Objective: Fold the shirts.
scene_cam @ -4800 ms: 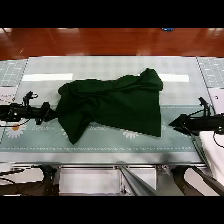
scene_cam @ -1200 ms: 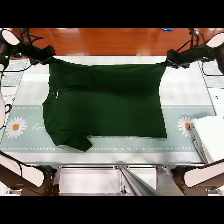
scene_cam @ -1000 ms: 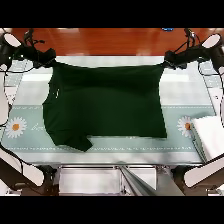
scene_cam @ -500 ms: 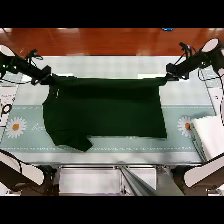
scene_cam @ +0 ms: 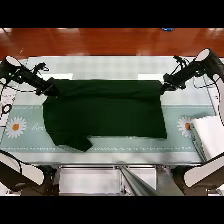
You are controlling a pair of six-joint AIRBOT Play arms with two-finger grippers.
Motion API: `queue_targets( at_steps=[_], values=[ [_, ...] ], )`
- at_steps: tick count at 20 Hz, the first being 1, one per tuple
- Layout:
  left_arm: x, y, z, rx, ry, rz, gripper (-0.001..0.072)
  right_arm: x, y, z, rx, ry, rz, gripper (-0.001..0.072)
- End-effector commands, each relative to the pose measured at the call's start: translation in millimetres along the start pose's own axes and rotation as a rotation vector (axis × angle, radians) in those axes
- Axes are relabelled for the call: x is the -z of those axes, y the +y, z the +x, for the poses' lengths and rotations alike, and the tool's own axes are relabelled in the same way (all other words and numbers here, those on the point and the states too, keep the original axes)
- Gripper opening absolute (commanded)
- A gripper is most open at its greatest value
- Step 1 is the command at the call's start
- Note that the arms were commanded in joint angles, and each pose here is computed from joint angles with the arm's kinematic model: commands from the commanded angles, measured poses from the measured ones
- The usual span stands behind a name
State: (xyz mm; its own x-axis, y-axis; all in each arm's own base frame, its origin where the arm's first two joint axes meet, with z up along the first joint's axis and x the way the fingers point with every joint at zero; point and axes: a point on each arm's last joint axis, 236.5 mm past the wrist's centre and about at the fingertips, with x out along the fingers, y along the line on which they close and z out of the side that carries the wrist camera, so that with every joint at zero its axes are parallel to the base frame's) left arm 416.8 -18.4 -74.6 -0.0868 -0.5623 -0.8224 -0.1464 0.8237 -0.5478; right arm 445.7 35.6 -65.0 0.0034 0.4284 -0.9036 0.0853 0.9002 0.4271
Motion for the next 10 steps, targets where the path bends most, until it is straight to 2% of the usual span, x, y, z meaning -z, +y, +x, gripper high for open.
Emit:
queue_targets(
  at_steps=[1,4,5,6,7,10],
  values=[
    [7.3,4.9,1.1,-0.015,0.029,0.007,0.0016,3.1,-0.3,3.0,-0.003,0.014,0.002,0.0025],
    [6.8,7.6,0.3,-0.022,0.026,0.014,0.0016,2.0,-0.3,3.1,-0.003,0.009,0.005,0.0037],
    [7.2,9.4,-1.4,-0.021,0.025,0.011,0.0024,1.7,-0.5,2.8,-0.004,0.008,0.023,0.016],
    [9.2,12.3,-4.2,-0.017,0.029,-0.024,0.0168,4.8,0.8,1.1,-0.005,0.018,0.025,0.0403],
    [13.6,14.1,-7.5,-0.011,0.041,-0.054,0.0513,8.3,-0.8,-3.0,0.003,0.028,0.019,0.0413],
    [19.9,26.7,-36.2,-0.091,-0.001,-0.056,0.051,13.8,-7.5,-42.7,0.025,-0.02,0.039,0.0413]
  ],
)
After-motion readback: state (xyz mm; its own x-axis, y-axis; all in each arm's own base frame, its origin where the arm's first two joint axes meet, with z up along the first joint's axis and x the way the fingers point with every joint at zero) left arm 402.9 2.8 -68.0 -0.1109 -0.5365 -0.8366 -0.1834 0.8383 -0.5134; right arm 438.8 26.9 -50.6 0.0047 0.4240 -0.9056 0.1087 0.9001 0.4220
